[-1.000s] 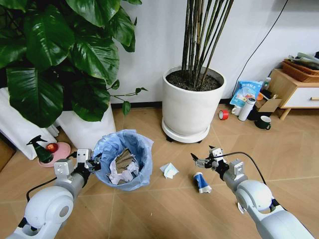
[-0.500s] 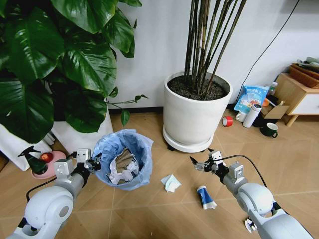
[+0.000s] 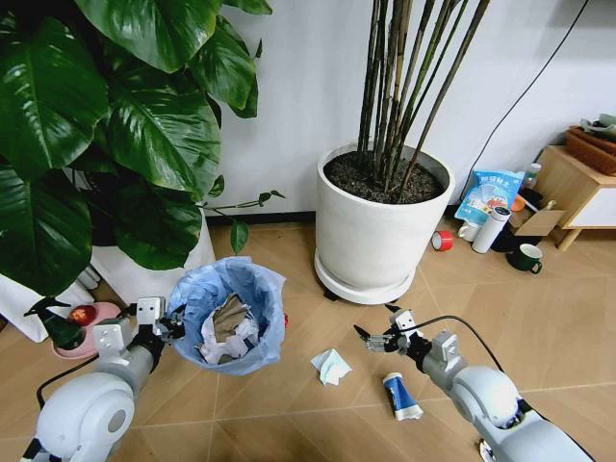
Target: Pick up the trash bin and place the garbage on the floor into it.
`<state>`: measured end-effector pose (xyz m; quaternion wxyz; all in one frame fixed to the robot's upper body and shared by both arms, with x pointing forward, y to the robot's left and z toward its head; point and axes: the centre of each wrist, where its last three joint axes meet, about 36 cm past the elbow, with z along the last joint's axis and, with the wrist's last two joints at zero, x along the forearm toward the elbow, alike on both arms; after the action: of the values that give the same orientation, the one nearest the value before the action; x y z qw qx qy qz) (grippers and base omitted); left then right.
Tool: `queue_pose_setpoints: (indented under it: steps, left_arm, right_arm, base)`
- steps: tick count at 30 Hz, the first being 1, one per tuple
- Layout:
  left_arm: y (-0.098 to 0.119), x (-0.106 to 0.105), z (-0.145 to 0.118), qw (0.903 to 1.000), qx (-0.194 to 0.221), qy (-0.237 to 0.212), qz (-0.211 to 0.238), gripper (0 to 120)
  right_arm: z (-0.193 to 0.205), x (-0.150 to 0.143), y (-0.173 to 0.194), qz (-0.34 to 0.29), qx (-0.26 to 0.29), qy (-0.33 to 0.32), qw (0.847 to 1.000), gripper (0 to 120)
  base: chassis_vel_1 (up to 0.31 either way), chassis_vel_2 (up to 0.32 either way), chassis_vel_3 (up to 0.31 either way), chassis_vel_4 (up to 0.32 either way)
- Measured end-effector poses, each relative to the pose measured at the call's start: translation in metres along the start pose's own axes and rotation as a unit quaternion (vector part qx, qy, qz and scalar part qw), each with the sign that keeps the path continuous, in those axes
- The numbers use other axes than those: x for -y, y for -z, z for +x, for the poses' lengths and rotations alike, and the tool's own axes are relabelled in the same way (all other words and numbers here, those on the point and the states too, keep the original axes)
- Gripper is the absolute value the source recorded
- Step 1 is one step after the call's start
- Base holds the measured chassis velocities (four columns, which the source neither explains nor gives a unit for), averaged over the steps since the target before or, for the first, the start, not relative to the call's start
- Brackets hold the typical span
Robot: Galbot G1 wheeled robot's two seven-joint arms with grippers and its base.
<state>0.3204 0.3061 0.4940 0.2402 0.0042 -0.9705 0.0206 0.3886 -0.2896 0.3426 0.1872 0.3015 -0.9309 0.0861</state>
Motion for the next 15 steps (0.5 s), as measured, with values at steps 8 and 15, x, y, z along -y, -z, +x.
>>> queue_pose_setpoints:
  steps: [8,15]
  left_arm:
    - [0.001,-0.001,0.001,1.0000,0.004,0.005,0.001,0]
    - [0.003,0.002,-0.001,1.0000,0.008,0.001,-0.001,0]
  right_arm:
    - [-0.036,0.005,-0.027,0.005,-0.081,0.043,0.996,100]
    - [-0.049,0.000,-0.053,0.001,-0.141,0.109,0.984,100]
  base:
    - [0.000,0.000,0.000,0.000]
    - [0.000,0.000,0.000,0.000]
